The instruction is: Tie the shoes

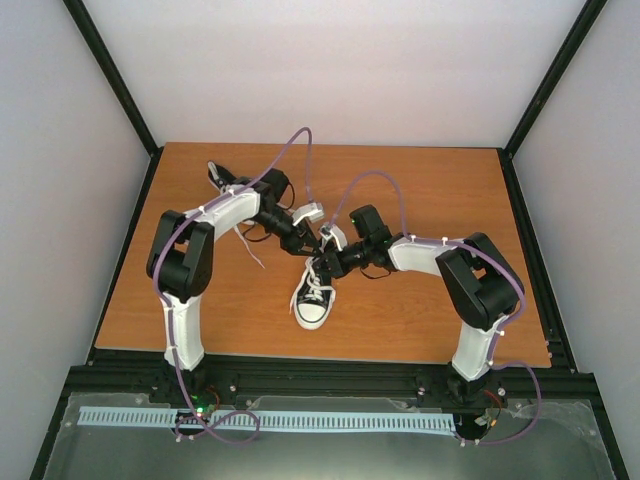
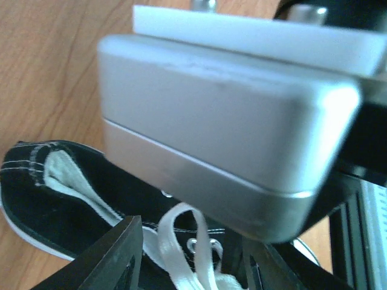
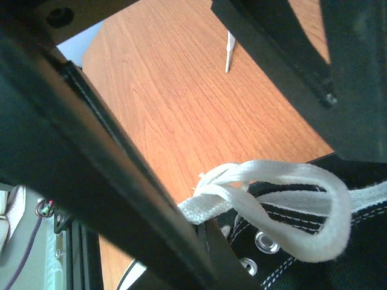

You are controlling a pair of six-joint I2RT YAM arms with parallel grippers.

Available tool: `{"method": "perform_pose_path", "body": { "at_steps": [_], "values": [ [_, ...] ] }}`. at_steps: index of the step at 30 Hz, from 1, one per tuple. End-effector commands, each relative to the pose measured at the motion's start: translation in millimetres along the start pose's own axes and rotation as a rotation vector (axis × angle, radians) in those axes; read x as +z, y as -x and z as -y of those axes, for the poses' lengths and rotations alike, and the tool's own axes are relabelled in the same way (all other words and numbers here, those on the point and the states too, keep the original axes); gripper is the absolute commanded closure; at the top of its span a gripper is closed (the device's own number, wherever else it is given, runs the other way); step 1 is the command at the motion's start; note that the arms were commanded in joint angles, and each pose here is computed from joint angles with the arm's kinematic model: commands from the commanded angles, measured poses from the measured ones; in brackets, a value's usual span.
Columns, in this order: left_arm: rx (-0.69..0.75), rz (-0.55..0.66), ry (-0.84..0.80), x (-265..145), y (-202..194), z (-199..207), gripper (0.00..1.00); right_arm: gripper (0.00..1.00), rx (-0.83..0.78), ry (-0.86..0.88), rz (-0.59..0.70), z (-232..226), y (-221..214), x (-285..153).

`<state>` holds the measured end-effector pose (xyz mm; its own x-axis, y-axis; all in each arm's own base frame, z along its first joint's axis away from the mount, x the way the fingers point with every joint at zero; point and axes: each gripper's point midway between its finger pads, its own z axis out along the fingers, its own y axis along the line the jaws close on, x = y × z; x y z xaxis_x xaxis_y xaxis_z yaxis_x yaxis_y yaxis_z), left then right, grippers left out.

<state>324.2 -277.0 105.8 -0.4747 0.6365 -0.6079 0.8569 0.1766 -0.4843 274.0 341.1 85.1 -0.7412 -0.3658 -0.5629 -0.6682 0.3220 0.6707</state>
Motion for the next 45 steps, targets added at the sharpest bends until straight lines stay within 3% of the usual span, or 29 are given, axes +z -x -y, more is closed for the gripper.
{"method": "perform_pose_path", "body": {
  "at_steps": [1,19,21,22,24,26,45],
  "values": [
    [0.013,0.042,-0.076,-11.5,11.6,13.0,0.51,0.97,-0.035,0.013,-0.004,-4.5,4.1,1.7],
    [-0.034,-0.030,-0.028,14.2,-8.9,-3.5,0.57,0.97,-0.040,0.023,-0.014,-5.3,7.0,3.1],
    [-0.028,-0.031,-0.037,14.5,-8.7,0.6,0.65,0.97,-0.042,0.020,-0.016,-5.0,7.0,3.0],
    [-0.029,-0.031,-0.037,14.1,-8.4,1.2,0.78,0.97,-0.041,0.017,-0.016,-4.6,7.0,2.5],
    [-0.036,-0.027,-0.031,11.6,-6.2,1.3,0.93,0.97,-0.039,0.009,-0.020,-3.5,4.7,2.3],
    [-0.064,-0.015,-0.014,7.9,-4.9,-3.4,0.99,0.97,-0.033,-0.008,-0.020,-1.3,2.4,1.3],
    [-0.125,0.029,0.047,1.2,-12.0,-11.3,0.99,0.97,0.055,-0.229,0.062,26.5,-3.5,-32.8]
  ]
}}
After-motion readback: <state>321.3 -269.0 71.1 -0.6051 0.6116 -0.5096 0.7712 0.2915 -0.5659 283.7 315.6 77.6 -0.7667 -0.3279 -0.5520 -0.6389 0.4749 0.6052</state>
